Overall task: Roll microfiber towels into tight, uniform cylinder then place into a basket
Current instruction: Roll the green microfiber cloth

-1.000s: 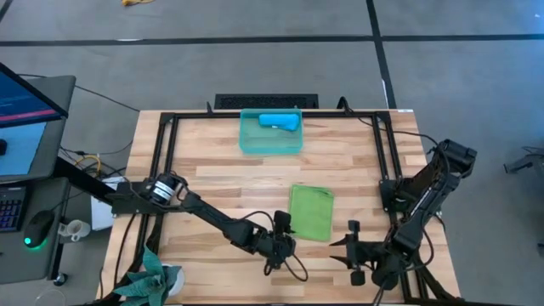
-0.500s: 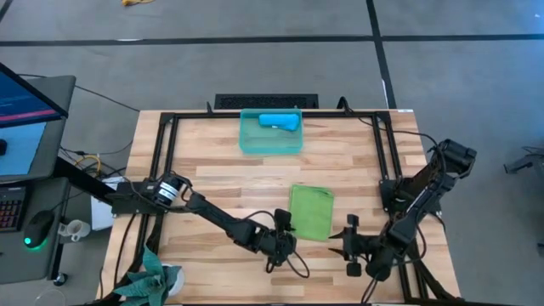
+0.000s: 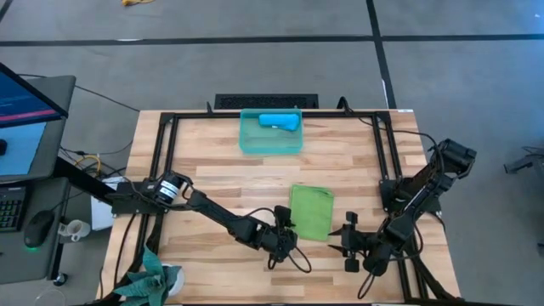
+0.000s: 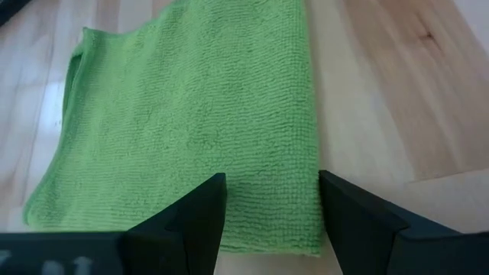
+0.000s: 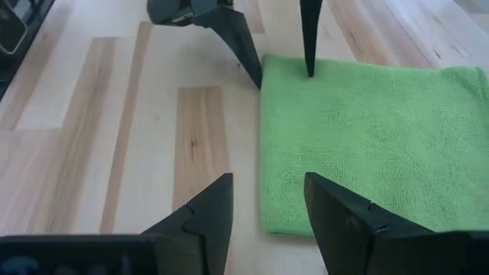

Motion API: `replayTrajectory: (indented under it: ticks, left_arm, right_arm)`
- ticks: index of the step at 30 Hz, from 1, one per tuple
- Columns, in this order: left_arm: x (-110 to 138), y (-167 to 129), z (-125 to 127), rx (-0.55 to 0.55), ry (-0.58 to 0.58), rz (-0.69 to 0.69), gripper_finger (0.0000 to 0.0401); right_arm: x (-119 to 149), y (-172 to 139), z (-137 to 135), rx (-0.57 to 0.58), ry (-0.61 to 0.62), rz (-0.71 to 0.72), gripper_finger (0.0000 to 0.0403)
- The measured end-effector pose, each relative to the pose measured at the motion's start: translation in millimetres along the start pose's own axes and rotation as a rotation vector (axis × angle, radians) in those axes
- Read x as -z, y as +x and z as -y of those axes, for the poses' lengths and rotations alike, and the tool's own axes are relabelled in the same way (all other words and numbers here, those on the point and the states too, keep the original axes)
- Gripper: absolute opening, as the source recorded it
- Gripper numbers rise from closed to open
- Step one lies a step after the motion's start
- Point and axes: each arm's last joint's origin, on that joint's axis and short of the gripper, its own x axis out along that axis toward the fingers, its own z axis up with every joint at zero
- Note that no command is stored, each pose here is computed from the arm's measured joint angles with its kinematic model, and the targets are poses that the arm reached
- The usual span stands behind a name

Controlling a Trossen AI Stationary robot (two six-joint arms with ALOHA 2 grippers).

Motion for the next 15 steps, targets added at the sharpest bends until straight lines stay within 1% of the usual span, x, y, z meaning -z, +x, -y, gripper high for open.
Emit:
replayTrajectory:
  ticks: [8,11,15]
  left_arm:
    - [0.9,0.6,0.1,0.008,-0.015,-0.005,0.0191]
    - [0.9,0.6,0.3,0.017,-0.017,-0.004,0.0169]
    - [0.7,0.8,1.4,0.047,-0.018,0.001,0.0120]
  right_arm:
    - [-1.1,1.8,1.5,0.001,0.007,-0.008,0.0184]
    - [-1.1,1.8,1.5,0.001,0.006,-0.008,0.0180]
    - [-1.9,2.9,2.6,0.006,0.010,-0.009,0.0181]
